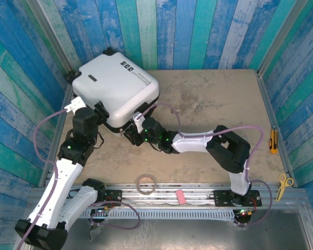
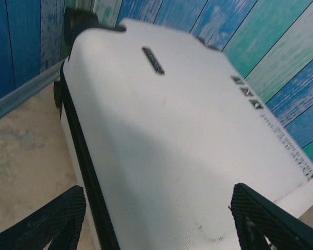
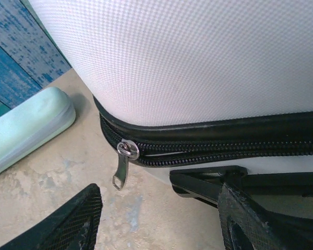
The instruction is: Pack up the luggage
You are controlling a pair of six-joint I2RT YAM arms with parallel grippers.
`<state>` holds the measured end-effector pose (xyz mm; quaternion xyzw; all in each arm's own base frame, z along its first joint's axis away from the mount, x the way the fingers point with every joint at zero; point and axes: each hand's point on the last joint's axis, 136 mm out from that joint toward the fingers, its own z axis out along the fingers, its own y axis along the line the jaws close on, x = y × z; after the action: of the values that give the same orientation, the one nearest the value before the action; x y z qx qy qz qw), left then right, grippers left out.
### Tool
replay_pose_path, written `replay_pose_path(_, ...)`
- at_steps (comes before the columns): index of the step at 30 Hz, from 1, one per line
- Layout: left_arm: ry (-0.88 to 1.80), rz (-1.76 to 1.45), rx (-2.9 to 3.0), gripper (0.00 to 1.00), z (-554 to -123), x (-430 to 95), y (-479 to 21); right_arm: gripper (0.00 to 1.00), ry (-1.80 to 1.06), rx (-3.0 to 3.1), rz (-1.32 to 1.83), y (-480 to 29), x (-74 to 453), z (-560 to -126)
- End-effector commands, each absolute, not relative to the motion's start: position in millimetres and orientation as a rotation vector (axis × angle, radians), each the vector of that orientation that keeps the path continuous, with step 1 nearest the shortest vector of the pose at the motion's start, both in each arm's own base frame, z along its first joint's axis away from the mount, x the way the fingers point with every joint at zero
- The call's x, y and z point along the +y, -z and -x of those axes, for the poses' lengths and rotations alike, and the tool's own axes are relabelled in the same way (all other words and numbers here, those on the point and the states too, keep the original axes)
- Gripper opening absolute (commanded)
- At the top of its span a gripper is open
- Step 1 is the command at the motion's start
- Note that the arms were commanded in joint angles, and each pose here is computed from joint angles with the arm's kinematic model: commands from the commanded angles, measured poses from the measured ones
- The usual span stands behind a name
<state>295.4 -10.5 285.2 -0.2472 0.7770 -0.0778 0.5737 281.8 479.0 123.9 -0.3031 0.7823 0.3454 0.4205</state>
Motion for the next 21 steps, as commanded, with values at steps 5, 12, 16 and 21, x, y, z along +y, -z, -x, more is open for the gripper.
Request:
replay_pose_path(5, 0.193, 0.585, 1.811, 0.79, -292.3, -10.1, -288.3, 0.62, -0.940, 2.003, 0.749, -131.5, 494.9, -277.0)
replay_pose_path(12, 0.195, 0.593, 1.800, 0.88, -287.1, -7.6, -287.9, 0.60, -0.930, 2.071, 0.725, -115.0, 514.2, -278.8)
replay_pose_path(16, 0.187, 0.594, 1.808, 0.89, -285.8, -6.8, -285.4, 0.59, -0.875, 2.132, 0.689, -104.9, 518.5, -284.2)
replay_pose_path(21, 0.199, 0.591, 1.801, 0.90, -285.1, -7.8, -283.7, 0.44, -0.736, 2.198, 0.622, -89.8, 514.0, -292.7)
